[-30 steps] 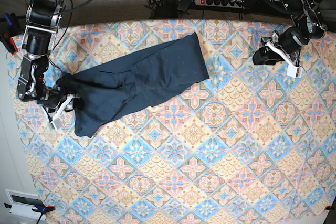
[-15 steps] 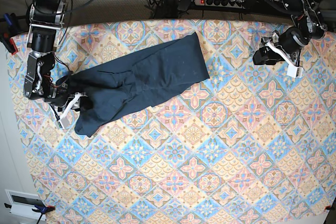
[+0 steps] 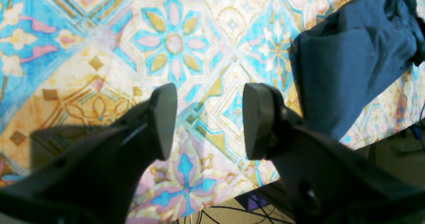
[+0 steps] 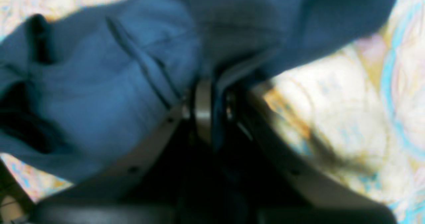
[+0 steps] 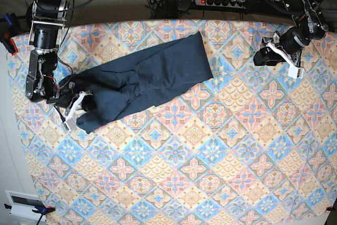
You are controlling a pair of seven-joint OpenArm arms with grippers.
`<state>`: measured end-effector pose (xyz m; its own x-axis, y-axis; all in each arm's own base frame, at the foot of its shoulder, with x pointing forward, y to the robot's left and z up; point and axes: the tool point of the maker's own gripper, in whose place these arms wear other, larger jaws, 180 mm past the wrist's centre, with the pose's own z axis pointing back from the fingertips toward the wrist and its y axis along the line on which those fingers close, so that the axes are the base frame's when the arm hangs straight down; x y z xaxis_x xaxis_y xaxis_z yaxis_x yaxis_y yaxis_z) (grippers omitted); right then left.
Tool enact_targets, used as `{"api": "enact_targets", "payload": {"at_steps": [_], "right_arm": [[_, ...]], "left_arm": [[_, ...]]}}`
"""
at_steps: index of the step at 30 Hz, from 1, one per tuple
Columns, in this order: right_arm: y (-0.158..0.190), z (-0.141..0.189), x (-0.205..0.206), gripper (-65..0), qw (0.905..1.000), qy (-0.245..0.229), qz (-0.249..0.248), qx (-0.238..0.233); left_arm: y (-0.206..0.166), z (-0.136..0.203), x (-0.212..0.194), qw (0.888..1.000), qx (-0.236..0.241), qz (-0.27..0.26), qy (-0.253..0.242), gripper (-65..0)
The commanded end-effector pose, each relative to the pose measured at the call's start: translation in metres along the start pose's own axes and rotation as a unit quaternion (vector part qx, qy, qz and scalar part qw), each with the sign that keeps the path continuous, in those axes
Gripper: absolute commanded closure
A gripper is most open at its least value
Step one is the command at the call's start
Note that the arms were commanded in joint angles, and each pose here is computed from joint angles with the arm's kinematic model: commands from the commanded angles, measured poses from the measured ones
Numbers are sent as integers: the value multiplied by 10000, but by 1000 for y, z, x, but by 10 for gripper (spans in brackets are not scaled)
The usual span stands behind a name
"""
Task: Layout the t-shirt on the table in an organized manner, then fold the t-shirt properly
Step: 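Fold the shirt's end with the right gripper toward the left gripper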
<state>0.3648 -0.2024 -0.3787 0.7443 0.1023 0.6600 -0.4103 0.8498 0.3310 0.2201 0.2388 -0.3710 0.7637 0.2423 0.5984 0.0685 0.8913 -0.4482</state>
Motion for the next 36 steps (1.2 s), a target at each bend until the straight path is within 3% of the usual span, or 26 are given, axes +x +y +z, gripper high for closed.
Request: {"api": "enact_targets", "payload": {"at_steps": [1,15,23,36], "right_arm": [[5,11,23,0,9992,-355,180,73],[79,41,14,0,9881,-398,1456,305],[143,42,9,0,9715,-455,2182,807],[216,11,16,0,9640,-914,1861,1666]], "left_arm": [[-2,4,12,9998,-40,-101,-183,-315],[-3,4,11,9998,-53,-82,-188,-315],[-3,3,11,9998,-57,-83,-193,-315],[-3,4,8,9998,-52,-75,-168,-315]]}}
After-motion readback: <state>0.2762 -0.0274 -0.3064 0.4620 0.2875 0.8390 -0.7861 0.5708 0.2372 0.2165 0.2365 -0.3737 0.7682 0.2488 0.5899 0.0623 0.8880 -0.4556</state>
